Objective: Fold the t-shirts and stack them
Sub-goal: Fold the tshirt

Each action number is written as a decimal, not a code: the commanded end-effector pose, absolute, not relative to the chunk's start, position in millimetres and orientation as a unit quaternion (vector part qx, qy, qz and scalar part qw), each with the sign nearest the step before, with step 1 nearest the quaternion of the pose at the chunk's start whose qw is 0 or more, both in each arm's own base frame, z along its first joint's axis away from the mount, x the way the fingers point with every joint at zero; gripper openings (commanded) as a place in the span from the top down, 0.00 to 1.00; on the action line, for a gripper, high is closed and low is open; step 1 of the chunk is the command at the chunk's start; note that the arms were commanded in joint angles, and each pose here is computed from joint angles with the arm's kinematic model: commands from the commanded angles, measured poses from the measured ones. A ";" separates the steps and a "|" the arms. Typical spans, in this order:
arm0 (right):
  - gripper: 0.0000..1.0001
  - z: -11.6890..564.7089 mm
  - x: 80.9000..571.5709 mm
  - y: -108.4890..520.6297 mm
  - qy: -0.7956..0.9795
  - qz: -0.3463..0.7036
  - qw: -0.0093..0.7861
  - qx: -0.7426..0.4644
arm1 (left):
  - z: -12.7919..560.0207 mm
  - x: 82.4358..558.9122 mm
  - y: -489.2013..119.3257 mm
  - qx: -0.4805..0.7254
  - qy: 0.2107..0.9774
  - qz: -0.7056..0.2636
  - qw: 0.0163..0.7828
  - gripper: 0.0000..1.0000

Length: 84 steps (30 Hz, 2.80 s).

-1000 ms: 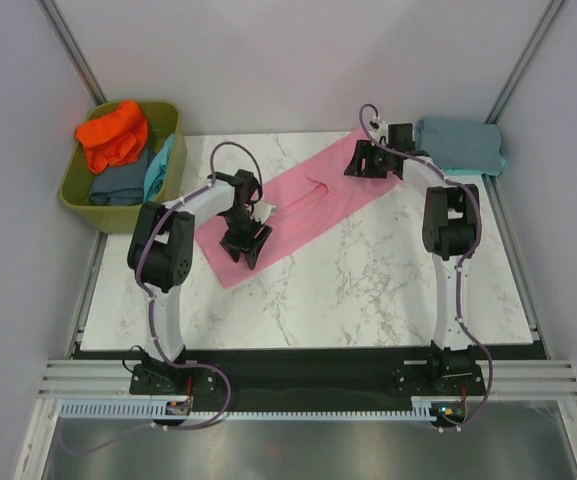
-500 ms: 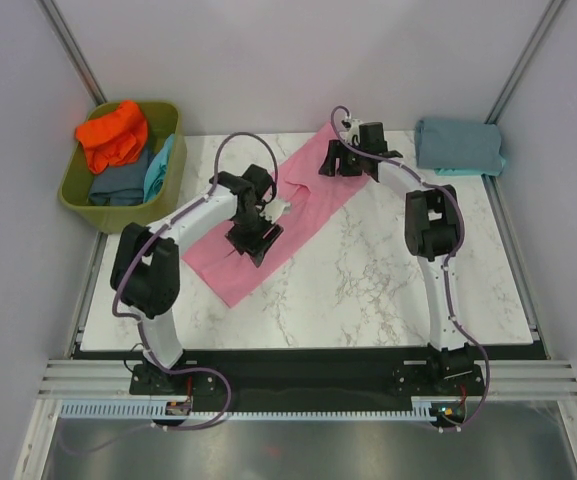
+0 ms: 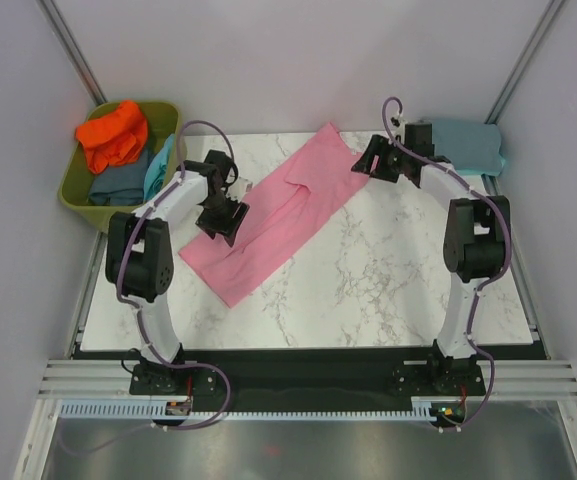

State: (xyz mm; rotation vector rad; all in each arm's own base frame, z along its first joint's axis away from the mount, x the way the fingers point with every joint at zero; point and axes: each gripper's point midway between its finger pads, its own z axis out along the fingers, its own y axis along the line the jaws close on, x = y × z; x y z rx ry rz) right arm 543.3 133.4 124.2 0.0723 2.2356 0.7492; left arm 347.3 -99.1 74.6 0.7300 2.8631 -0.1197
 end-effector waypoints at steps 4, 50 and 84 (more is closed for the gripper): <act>0.25 50.3 508.6 154.0 0.896 0.336 0.275 0.092 | 49.4 371.7 -84.1 0.241 0.967 -0.043 0.076 0.35; 0.75 46.9 591.8 190.1 0.878 0.317 0.358 0.006 | 31.7 236.9 -192.5 0.401 0.911 -0.088 -0.045 0.41; 0.73 43.4 637.6 188.2 0.864 0.294 0.409 -0.004 | 30.1 205.6 -267.3 0.513 0.856 -0.064 -0.020 0.42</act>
